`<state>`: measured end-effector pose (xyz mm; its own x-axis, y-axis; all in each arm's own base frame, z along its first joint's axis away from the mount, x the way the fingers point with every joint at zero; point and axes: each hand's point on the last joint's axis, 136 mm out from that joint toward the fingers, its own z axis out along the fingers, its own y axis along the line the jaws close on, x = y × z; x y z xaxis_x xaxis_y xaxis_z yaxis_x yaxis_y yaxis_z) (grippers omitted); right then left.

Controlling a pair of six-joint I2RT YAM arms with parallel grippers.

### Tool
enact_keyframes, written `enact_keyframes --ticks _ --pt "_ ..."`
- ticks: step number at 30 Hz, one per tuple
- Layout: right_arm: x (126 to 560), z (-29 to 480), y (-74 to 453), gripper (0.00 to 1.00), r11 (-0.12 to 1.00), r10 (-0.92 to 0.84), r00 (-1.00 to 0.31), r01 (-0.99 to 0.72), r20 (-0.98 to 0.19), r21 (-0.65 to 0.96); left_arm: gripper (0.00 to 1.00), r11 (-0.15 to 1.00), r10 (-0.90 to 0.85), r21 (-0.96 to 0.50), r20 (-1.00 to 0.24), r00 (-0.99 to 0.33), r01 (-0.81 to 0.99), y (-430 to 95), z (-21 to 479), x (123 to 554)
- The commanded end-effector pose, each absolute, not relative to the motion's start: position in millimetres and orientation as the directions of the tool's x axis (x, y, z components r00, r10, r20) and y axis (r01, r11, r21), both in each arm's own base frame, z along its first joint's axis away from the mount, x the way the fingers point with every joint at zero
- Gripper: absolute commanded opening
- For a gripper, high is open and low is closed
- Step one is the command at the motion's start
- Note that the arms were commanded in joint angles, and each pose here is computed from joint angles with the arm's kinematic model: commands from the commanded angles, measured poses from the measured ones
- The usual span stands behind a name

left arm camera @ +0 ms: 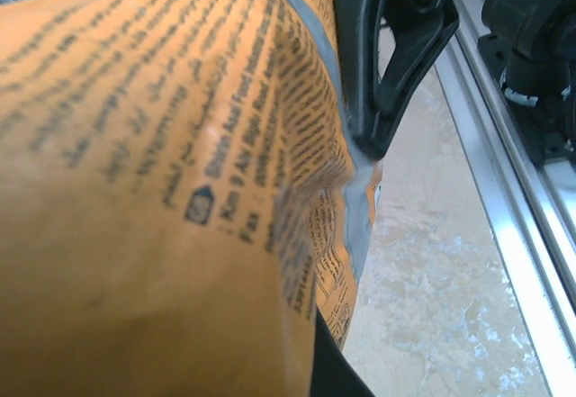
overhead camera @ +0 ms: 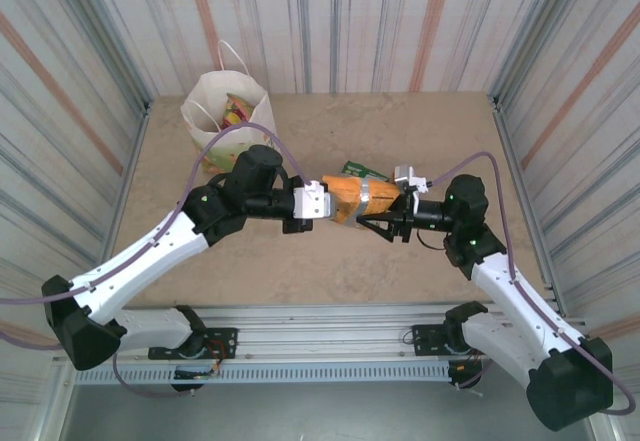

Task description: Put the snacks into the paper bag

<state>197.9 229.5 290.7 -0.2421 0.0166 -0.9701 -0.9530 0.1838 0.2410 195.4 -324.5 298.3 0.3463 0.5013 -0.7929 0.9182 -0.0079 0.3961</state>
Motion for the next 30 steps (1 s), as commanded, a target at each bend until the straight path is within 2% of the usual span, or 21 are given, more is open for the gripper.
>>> enact_keyframes --ticks 1,7,9,15,17,21,25,30 --pt "201.0 297.8 230.4 0.58 0.2 0.037 -0.199 -0.959 -0.979 0.202 0.0 0.0 0.415 0.359 -0.849 0.327 0.933 -334.3 317.4 189.2" --pt "204.0 298.8 223.9 0.36 0.258 0.056 -0.186 -0.946 -0.981 0.194 0.02 0.114 0.417 0.286 -0.883 0.216 0.951 -323.8 317.0 211.0" --pt "207.1 300.3 221.4 0.29 0.291 0.067 -0.18 -0.937 -0.981 0.192 0.07 0.158 0.409 0.255 -0.896 0.172 0.954 -318.8 317.1 219.7" --pt "220.1 311.2 214.0 0.14 0.399 0.109 -0.149 -0.899 -0.983 0.18 0.36 0.279 0.386 0.164 -0.921 0.046 0.946 -302.5 309.0 242.4" --pt "225.8 313.7 214.4 0.13 0.432 0.118 -0.138 -0.885 -0.983 0.176 0.5 0.331 0.374 0.118 -0.927 -0.015 0.936 -294.6 303.7 251.9" --pt "238.1 321.9 221.8 0.12 0.482 0.123 -0.111 -0.862 -0.986 0.157 0.65 0.445 0.336 0.012 -0.929 -0.154 0.896 -273.2 295.7 269.5" --pt "256.3 334.3 238.1 0.12 0.519 0.106 -0.075 -0.846 -0.991 0.12 0.72 0.574 0.28 -0.074 -0.918 -0.281 0.816 -242.3 287.9 285.5" --pt "285.5 352.0 268.2 0.11 0.527 0.097 -0.034 -0.846 -0.995 0.08 0.75 0.729 0.163 -0.177 -0.893 -0.419 0.661 -193.4 280.0 299.4"
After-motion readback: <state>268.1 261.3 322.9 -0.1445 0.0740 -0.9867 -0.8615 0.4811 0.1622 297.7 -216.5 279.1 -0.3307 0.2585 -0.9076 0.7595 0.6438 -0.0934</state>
